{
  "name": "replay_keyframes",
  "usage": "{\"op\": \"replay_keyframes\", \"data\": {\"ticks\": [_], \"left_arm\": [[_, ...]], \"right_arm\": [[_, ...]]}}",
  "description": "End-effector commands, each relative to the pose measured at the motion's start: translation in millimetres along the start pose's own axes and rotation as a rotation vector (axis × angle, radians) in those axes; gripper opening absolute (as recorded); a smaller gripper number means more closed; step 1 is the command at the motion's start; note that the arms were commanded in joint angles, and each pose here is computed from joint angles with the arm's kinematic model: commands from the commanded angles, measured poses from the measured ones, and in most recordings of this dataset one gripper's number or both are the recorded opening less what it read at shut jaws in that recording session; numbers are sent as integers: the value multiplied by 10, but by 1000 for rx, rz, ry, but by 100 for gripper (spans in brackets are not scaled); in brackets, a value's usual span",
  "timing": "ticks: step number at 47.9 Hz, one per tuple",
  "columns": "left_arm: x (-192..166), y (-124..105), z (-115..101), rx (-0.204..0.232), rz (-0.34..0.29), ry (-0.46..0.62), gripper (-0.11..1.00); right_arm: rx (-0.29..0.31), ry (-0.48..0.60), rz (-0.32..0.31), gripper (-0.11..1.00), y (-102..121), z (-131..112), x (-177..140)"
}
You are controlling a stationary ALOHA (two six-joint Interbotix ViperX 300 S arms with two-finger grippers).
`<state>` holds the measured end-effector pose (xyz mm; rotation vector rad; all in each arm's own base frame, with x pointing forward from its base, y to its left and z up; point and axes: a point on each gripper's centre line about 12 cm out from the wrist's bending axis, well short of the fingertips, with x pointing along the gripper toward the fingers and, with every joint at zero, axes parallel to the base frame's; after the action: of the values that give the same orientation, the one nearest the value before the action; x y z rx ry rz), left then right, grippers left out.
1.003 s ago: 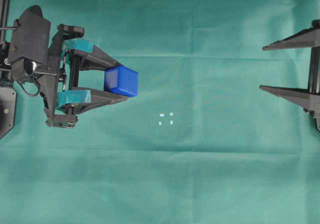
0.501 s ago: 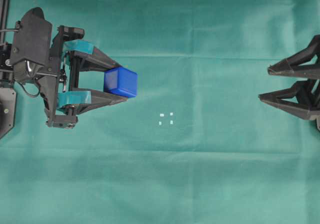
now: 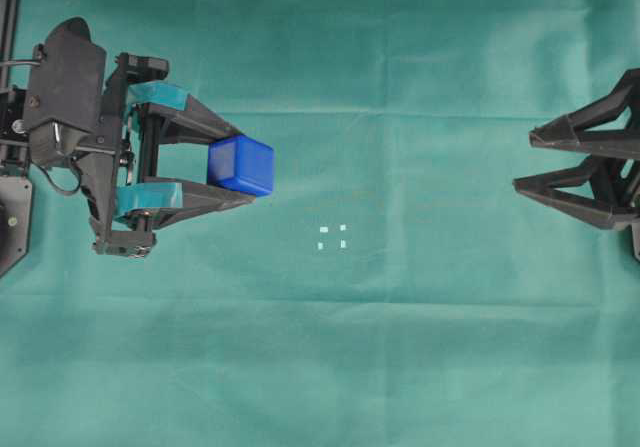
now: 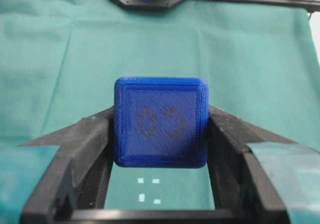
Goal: Handover the blue block to the right arm after grasping it with the left arm, then place it in the designated position.
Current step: 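Rotate the right gripper and move it left toward the held cube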
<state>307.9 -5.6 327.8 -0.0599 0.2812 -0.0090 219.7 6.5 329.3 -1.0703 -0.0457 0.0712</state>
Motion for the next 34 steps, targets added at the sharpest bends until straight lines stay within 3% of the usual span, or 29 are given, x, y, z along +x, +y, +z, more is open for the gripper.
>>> {"op": "replay_keyframes", "data": {"ticks": [1, 34], "left_arm": [[-17, 5, 75, -1, 1, -28, 47], [-17, 5, 75, -4, 1, -28, 47]], "right_arm": [[-6, -15, -20, 93, -92, 55, 17], [-17, -16, -14, 93, -82, 55, 24]]}}
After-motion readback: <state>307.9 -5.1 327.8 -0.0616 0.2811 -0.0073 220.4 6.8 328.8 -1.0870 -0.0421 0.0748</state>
